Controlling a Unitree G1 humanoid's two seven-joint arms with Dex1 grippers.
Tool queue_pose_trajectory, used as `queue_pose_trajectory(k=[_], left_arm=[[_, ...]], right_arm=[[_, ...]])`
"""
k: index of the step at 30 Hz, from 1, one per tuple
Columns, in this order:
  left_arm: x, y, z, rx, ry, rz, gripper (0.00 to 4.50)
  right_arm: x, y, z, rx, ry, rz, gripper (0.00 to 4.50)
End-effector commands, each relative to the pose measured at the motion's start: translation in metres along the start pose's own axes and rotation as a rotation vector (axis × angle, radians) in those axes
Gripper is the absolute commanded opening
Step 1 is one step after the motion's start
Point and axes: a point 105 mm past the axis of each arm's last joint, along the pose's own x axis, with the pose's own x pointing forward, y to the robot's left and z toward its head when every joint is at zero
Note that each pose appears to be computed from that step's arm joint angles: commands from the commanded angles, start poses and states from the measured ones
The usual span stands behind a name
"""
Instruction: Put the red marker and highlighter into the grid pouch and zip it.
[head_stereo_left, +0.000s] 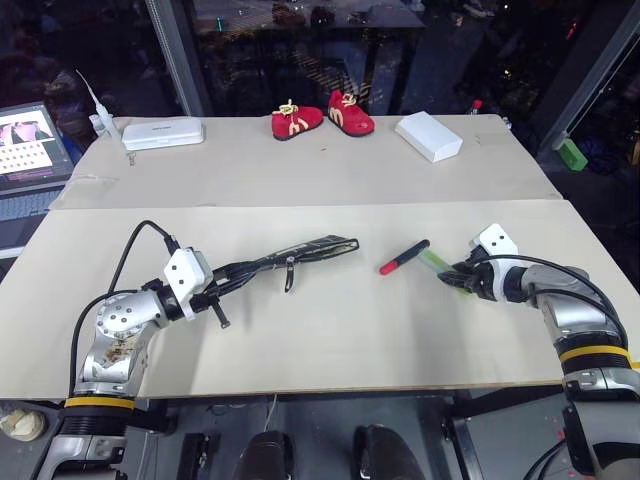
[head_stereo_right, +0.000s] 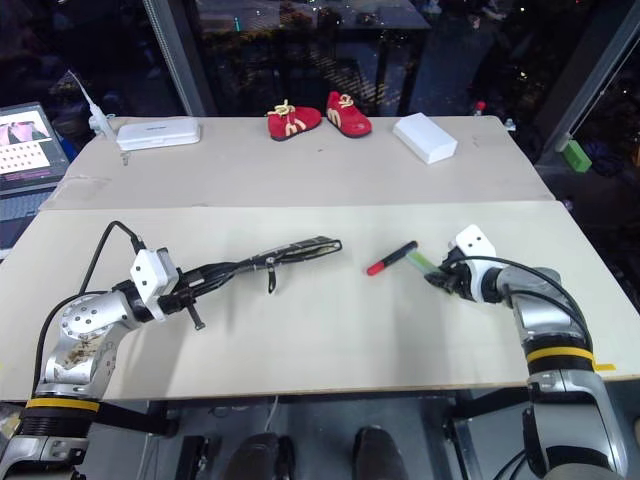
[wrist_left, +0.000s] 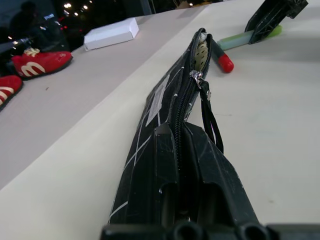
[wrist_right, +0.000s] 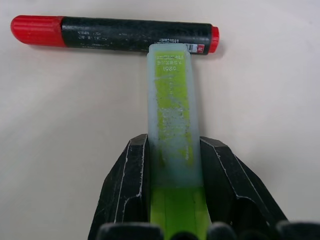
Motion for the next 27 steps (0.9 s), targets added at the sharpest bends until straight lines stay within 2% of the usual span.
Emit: queue_pose_trajectory(k=[1,4,8,10,12,17,27], left_arm=[[-0.004,0.007,0.015,0.029,-0.029,0.001,0.00],[-0.005,0.007,0.014,0.020,-0.025,-0.002,0.00],[-0.006,0.006,0.010,0.017,-0.021,-0.005,0.00],[-0.006,0.006,0.009,0.016,-0.020,-0.005,0.00],[-0.006,0.006,0.007,0.015,-0.019,-0.006,0.00],[-0.003,0.004,0.006,0.014,-0.024,-0.011,0.00],[0.000,0.001,0.007,0.013,-0.036,-0.014,0.00]], right_arm=[[-0.030,-0.014,0.040,-0.043,-0.126,-0.077,1.04],[-0.051,-0.002,0.075,-0.099,-0.245,-0.011,1.04],[-0.066,0.057,0.110,-0.262,-0.357,0.265,1.04],[-0.058,0.077,0.114,-0.295,-0.347,0.340,1.04],[-0.035,0.091,0.114,-0.335,-0.306,0.364,1.04],[0.007,0.098,0.108,-0.399,-0.197,0.335,1.04],[0.021,0.121,0.106,-0.460,-0.173,0.445,1.04]])
